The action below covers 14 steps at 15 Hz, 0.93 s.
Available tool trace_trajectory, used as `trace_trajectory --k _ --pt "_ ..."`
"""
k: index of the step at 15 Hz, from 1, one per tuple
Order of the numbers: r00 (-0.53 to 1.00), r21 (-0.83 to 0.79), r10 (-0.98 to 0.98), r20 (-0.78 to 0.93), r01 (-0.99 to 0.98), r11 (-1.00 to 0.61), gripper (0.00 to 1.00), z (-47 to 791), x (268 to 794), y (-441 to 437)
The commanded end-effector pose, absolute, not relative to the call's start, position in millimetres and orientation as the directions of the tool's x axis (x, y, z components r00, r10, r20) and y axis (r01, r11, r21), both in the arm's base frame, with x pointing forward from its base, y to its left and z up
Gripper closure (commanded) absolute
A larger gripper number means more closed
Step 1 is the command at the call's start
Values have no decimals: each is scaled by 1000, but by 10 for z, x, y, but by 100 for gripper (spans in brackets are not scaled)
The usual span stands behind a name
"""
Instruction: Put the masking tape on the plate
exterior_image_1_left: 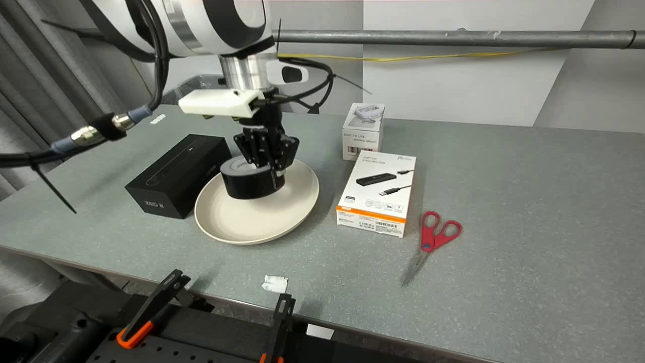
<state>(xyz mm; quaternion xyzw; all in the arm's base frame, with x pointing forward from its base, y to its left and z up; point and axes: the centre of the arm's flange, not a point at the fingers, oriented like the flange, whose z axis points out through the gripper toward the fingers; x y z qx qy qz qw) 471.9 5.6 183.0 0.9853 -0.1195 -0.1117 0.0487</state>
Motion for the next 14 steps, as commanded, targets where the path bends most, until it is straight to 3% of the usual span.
trace_trajectory --k 1,4,5,6,12,14 --pt "956 106 -261 -137 -248 -963 94 1633 4533 20" --pt "964 111 -258 -65 -250 -962 94 1572 4533 60" --pt "965 113 -255 -63 -247 -962 49 1571 4543 71" --pt "965 112 -258 -58 -250 -962 48 1579 4553 84" --pt "959 100 -258 -116 -247 -964 3 1866 4870 148" --pt "955 100 -263 -137 -251 -963 0 1983 5082 163"
